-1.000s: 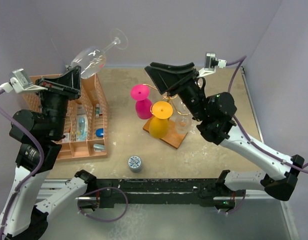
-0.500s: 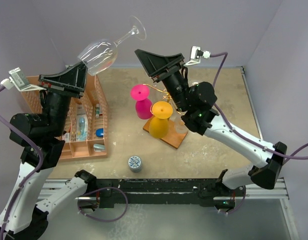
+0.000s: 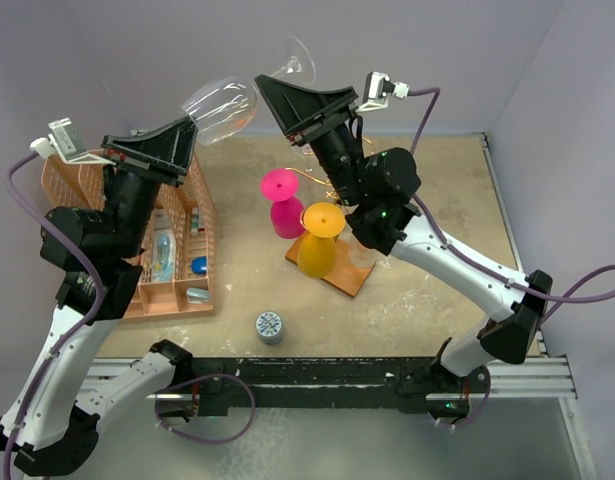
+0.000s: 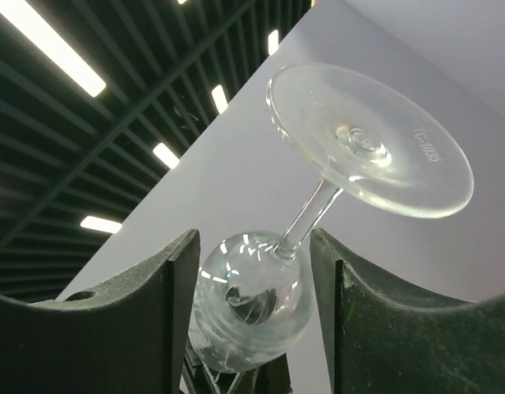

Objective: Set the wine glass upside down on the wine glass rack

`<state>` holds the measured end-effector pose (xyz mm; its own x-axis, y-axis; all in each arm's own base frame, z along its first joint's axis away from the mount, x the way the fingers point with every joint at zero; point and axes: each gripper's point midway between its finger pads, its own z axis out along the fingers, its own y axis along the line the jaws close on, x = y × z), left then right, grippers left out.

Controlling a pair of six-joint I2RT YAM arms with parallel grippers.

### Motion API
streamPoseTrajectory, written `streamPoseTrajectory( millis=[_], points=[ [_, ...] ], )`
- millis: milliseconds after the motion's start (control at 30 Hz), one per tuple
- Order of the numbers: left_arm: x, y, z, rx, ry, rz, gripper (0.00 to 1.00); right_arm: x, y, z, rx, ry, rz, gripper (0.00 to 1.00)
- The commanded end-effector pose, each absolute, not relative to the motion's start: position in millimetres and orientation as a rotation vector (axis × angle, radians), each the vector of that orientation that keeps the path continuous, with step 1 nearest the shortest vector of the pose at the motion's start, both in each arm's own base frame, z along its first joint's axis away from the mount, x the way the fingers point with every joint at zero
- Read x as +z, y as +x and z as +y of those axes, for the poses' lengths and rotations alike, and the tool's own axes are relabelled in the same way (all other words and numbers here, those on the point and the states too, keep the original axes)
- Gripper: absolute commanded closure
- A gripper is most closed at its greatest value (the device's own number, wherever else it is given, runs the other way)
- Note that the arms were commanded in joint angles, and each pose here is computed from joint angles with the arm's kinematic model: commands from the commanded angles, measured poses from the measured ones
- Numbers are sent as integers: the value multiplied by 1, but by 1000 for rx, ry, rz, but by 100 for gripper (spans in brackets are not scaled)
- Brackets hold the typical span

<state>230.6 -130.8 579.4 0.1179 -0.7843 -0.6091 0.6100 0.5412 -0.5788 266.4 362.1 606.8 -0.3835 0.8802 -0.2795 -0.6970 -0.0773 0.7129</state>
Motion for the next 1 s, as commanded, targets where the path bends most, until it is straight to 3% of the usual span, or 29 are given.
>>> streamPoseTrajectory(
  millis=[0,400,800,867,967],
  points=[
    [613,204,-122,-1101,-184,887,100,642,256,348,1785,291,874,43],
    [607,203,-125,-1106,-168,904,100,638,257,355,1849,307,875,66],
    [599,200,-128,-1094,-140,945,100,634,249,364,1938,271,855,79],
    [596,200,-127,-1087,-142,957,100,636,246,364,1953,254,836,84],
    [591,199,-126,-1076,-142,979,97,639,244,363,1942,235,811,100]
  ],
)
